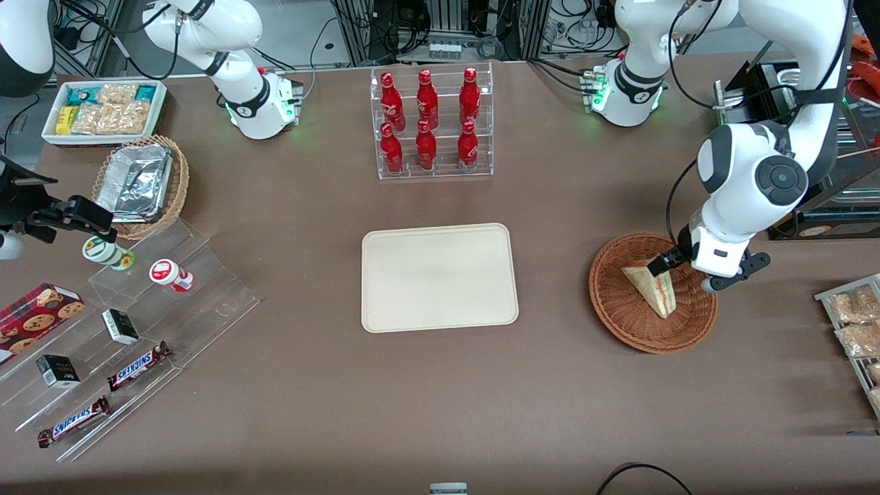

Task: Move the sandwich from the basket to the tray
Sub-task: 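Close the left gripper on the wrapped sandwich's edge, then lift the sandwich and carry it over the cream tray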

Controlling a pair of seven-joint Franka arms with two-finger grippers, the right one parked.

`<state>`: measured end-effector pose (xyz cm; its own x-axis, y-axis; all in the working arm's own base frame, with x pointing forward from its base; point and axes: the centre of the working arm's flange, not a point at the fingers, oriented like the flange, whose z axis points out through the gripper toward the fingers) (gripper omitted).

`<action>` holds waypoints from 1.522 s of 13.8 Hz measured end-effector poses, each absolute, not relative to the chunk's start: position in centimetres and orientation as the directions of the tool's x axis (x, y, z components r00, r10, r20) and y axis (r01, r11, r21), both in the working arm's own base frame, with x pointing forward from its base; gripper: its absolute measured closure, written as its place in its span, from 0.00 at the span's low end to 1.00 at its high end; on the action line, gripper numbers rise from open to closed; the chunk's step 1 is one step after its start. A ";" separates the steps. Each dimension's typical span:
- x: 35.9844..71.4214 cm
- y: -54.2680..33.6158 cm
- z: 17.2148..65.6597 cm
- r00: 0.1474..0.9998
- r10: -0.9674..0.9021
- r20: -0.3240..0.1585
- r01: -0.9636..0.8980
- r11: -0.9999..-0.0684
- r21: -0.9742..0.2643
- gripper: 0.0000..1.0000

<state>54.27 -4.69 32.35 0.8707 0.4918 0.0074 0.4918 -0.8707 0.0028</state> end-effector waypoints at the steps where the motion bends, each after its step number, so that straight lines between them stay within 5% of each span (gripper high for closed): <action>1: 54.4 -4.7 31.9 0.859 0.511 0.010 0.511 -0.860 0.006 0.00; 15: 54.4 -5.0 25.1 0.808 0.587 -0.049 0.586 -0.810 -0.036 0.00; 21: 54.3 -5.0 24.8 0.796 0.603 -0.054 0.601 -0.798 -0.043 0.59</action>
<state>54.29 -5.04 24.83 0.7960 0.6028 -0.0541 0.6013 -0.7979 -0.0425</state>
